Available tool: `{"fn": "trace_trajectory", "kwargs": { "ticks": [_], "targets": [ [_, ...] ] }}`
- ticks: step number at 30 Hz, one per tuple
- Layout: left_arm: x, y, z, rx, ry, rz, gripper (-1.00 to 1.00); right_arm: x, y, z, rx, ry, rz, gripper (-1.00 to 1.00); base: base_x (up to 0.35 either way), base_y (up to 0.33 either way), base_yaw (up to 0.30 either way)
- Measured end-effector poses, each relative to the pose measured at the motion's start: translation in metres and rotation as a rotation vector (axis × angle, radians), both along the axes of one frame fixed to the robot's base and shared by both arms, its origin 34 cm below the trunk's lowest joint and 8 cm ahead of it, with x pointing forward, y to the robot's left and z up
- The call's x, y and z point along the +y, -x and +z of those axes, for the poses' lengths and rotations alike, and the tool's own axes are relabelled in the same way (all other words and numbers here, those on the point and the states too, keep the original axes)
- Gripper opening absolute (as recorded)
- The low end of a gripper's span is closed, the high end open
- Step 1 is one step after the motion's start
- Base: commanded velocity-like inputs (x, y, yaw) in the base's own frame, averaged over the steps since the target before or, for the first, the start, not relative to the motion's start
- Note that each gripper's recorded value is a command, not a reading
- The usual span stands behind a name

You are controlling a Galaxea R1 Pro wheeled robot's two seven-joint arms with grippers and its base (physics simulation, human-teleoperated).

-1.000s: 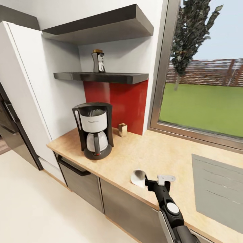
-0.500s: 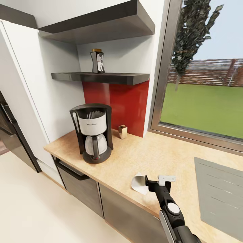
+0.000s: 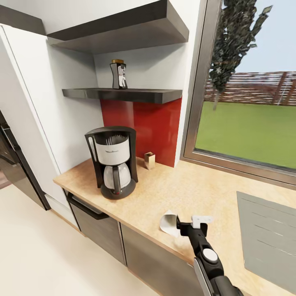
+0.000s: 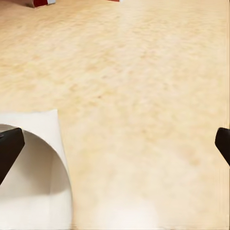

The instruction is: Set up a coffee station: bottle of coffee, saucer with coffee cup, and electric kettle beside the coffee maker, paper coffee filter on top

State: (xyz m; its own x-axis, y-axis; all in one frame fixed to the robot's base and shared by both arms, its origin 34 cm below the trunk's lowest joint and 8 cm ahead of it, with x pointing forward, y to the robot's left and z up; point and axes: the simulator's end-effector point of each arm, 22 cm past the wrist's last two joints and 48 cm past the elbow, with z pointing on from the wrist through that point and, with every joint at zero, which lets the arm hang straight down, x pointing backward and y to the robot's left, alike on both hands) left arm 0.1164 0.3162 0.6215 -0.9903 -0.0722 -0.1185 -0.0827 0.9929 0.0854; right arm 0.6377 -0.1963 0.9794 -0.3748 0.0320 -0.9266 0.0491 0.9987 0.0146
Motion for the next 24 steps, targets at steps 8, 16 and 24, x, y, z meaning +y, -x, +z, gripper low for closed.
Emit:
{"fn": "trace_trajectory", "kwargs": {
  "ticks": [8,16,24],
  "targets": [
    [0.000,0.000,0.000,0.000,0.000,0.000,1.00,0.001,0.010,-0.033,0.071,0.009,0.004,1.00,0.000,0.000,0.000],
    [0.002,-0.029,0.000,-0.055,-0.003,-0.016,1.00,0.002,0.016,-0.050,0.109,0.014,0.008,1.00,0.000,0.000,0.000],
    [0.014,-0.123,0.011,-0.230,-0.022,-0.041,1.00,0.002,0.016,-0.051,0.113,0.015,0.007,1.00,0.000,0.000,0.000]
  ]
}}
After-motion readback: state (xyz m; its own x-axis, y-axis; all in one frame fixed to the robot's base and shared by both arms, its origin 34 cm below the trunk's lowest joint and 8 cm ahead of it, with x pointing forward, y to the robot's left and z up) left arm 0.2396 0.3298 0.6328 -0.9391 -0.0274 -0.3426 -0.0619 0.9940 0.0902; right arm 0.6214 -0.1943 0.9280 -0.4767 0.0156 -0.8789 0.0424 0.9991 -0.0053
